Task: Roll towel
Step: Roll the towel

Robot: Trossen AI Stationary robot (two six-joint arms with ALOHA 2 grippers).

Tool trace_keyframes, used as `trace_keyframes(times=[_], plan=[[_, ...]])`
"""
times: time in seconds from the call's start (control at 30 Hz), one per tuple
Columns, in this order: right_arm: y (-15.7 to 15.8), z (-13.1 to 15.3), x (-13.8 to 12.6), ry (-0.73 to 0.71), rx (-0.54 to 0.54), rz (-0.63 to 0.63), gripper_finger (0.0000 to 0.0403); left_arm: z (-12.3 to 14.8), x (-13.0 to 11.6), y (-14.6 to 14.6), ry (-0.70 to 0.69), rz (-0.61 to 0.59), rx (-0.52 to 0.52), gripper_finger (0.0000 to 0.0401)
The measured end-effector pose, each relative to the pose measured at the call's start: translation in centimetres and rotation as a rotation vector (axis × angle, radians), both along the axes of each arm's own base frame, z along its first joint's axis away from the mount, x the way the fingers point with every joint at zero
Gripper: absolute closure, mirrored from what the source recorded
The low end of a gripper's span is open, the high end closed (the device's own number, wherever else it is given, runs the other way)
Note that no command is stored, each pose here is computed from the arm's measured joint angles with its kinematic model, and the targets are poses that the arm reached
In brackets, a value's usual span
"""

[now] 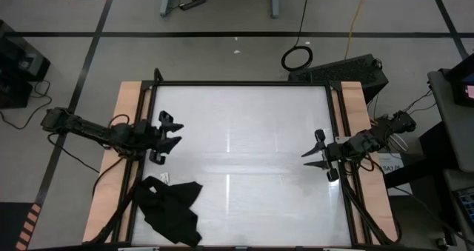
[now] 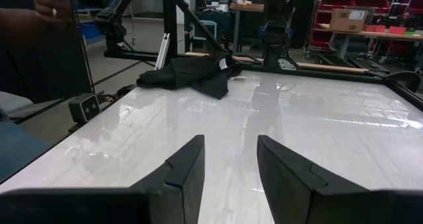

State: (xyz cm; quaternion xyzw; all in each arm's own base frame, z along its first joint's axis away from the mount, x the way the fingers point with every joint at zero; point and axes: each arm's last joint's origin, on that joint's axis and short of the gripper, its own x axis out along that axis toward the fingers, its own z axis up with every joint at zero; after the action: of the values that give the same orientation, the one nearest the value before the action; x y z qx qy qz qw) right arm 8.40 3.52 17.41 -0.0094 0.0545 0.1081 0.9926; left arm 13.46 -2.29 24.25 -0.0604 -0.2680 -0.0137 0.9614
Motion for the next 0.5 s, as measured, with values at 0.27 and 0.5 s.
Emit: trace_keyframes(times=[0.27,0.5], plan=[[0.0,0.0,0.0,0.001,-0.001,0.000,0.0273,5.7,2.9,-0.6,0.414,0.042,0.198,0.0189],[0.0,0.0,0.0,0.000,0.000,0.000,0.0273,7.5,4.6,-1.3,0.805,-0.027,0.151,0.0189]])
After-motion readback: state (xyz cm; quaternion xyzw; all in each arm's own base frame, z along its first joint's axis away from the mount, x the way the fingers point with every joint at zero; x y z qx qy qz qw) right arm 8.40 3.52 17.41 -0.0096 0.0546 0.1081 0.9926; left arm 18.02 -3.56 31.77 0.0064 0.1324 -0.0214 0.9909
